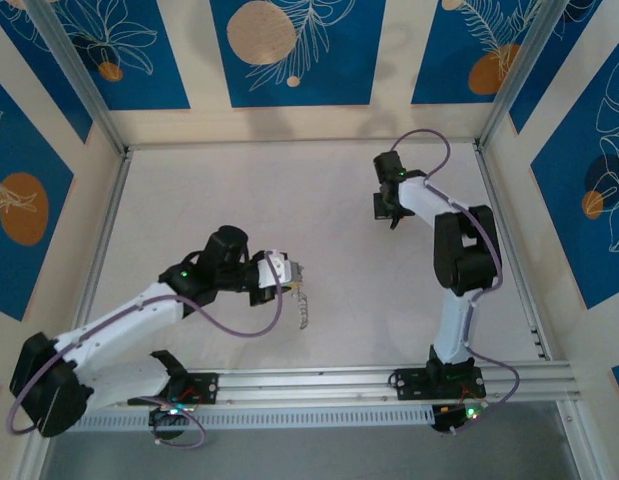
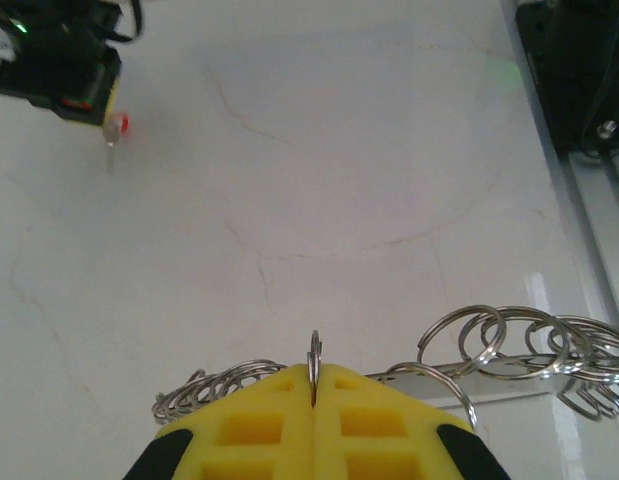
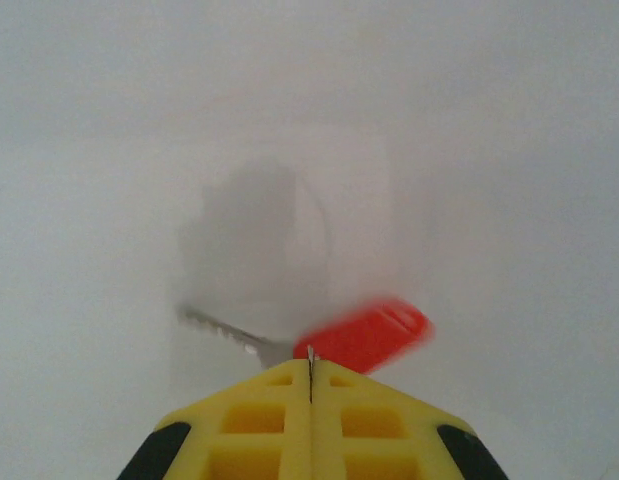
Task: Put the keys on the keyring
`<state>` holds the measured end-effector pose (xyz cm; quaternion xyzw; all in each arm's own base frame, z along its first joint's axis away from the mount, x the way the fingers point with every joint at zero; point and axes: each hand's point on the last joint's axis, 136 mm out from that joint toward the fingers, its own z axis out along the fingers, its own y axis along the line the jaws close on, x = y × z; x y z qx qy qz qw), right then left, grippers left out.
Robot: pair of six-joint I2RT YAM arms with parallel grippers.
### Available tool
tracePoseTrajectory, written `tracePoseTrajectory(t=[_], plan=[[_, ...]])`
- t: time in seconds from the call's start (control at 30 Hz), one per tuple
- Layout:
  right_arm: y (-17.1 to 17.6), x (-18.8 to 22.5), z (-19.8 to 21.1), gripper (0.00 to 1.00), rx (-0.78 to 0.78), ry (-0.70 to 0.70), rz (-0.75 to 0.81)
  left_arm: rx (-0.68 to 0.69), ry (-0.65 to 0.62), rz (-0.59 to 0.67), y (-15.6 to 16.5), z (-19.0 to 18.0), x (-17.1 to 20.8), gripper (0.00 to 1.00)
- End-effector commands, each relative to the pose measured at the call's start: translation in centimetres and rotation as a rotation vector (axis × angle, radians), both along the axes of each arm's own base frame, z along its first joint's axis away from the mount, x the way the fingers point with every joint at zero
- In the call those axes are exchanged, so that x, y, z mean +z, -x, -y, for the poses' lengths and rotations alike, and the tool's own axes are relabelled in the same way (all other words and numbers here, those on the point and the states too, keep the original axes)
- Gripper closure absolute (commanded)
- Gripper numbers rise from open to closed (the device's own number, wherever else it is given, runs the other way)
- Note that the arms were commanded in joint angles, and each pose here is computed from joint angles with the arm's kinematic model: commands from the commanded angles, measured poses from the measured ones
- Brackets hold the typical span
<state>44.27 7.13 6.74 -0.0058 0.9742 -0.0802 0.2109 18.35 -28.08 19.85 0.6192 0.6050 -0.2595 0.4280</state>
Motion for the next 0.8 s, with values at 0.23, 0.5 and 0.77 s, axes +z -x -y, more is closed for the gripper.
tracePoseTrajectory(t=[0.23,0.5,0.77], plan=[[7.9,4.9,-11.9,1.00,0.425,-0.220,0.201,0.022,0.008,0.152,2.7,-3.7,5.6,1.00],[15.1,3.6,-17.2,1.00,0.564,-0.315,0.140,0.044,-0.019,0.183,3.2,-5.1,5.3,1.00],[21.1,2.1,-19.9,1.00,0.691,-0.288,0.034,0.050,-0.029,0.180,3.6,-5.7,4.8,1.00]])
